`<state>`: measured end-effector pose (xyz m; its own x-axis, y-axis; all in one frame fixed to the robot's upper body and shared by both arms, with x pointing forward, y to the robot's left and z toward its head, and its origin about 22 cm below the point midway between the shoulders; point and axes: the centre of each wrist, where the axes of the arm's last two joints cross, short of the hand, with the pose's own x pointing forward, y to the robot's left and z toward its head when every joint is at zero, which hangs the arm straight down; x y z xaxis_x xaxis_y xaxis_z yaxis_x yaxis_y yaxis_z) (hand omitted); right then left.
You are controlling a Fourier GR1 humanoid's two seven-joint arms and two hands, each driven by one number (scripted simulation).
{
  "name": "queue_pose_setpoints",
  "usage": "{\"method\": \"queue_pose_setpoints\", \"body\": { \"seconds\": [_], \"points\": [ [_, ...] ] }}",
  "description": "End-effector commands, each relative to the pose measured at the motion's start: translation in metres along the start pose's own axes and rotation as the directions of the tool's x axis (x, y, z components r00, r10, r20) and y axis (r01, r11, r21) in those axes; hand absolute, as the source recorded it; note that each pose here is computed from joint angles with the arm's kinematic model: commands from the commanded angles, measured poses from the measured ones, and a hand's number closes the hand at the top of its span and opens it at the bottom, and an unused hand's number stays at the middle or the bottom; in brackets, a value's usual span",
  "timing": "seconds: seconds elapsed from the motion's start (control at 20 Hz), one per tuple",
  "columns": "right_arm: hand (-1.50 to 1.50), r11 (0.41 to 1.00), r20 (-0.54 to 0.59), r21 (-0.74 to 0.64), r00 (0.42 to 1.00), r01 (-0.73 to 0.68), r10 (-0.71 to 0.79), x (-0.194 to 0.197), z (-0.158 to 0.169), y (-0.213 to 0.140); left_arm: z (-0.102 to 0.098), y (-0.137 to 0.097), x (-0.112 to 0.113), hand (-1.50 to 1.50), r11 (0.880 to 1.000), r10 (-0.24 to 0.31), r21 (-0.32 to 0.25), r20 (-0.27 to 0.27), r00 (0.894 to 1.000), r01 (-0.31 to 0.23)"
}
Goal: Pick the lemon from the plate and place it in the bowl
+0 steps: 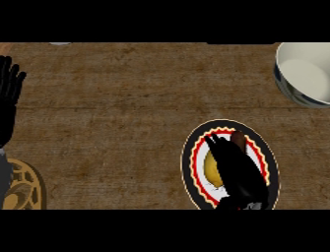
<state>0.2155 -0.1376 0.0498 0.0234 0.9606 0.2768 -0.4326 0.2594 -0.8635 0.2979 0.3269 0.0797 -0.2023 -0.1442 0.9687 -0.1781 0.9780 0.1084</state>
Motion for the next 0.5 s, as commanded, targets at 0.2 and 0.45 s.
{"method": "queue_pose_setpoints", "body": {
  "seconds": [0.2,0.45],
  "points": [
    [-1.50,1.000,-0.078,0.015,0.997,0.026,-0.025,-0.019,-0.023,0.008,-0.006,-0.009,-0.007,0.00,1.000,0.006,-0.002,-0.002,1.000,-0.006],
    [-1.50,1.000,-0.075,0.018,0.997,-0.016,0.018,-0.019,-0.035,0.026,0.005,0.007,-0.005,0.00,1.000,0.001,0.000,0.005,1.000,-0.001]
  ]
}}
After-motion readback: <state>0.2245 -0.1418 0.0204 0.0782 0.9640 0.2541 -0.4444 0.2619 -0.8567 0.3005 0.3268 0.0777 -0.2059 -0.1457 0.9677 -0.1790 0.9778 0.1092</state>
